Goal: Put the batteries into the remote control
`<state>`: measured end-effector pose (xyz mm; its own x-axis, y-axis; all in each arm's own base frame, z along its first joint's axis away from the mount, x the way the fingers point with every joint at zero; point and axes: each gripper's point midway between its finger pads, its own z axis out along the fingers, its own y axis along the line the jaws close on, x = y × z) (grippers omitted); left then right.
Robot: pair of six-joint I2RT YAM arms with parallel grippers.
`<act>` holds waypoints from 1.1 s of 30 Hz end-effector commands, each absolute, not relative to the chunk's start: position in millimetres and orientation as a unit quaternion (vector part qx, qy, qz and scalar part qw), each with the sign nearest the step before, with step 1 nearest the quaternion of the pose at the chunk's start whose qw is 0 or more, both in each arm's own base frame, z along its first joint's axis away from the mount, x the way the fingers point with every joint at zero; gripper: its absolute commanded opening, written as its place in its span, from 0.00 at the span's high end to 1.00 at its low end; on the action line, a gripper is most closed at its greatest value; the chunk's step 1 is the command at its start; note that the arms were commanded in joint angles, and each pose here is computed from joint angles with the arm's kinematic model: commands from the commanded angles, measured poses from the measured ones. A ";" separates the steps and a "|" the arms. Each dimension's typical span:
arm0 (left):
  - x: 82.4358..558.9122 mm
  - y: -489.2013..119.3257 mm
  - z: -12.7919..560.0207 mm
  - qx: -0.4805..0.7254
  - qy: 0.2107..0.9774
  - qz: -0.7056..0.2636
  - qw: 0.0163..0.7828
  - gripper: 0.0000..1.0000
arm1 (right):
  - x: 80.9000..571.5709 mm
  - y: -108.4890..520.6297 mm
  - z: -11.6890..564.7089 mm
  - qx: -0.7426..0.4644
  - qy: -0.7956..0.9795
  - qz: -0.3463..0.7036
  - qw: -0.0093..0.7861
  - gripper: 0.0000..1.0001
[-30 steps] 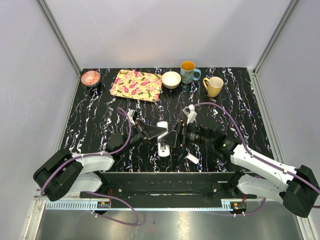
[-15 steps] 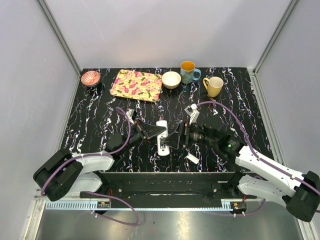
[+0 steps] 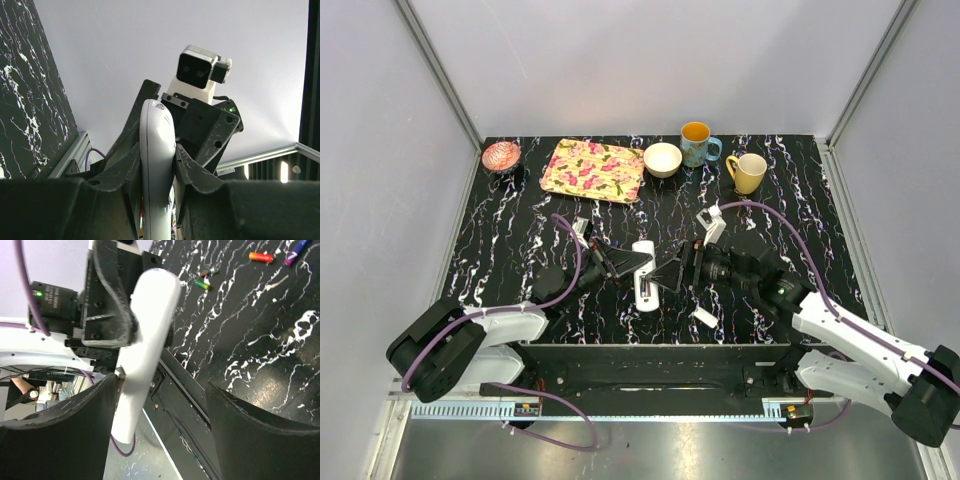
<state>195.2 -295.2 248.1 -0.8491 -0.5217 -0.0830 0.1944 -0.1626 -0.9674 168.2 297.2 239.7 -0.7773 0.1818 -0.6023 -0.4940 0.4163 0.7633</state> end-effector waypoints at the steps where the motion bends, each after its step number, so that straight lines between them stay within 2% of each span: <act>1: 160.2 -262.8 349.1 -0.041 0.429 -0.846 0.313 1.00 | 177.3 295.1 231.5 -0.090 0.793 0.510 0.320 0.21; 22: 162.7 -265.3 345.3 -0.043 0.435 -0.844 0.312 1.00 | 179.8 296.0 221.0 -0.089 0.815 0.487 0.300 0.21; 33: 169.8 -265.4 334.4 -0.066 0.446 -0.838 0.308 1.00 | 183.0 287.7 234.6 -0.074 0.810 0.482 0.325 0.19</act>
<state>197.4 -294.8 245.0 -0.8463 -0.5265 -0.0810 0.1881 -0.1532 -0.9701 174.7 296.1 219.3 -0.8159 0.1542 -0.5572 -0.4232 0.4975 0.7573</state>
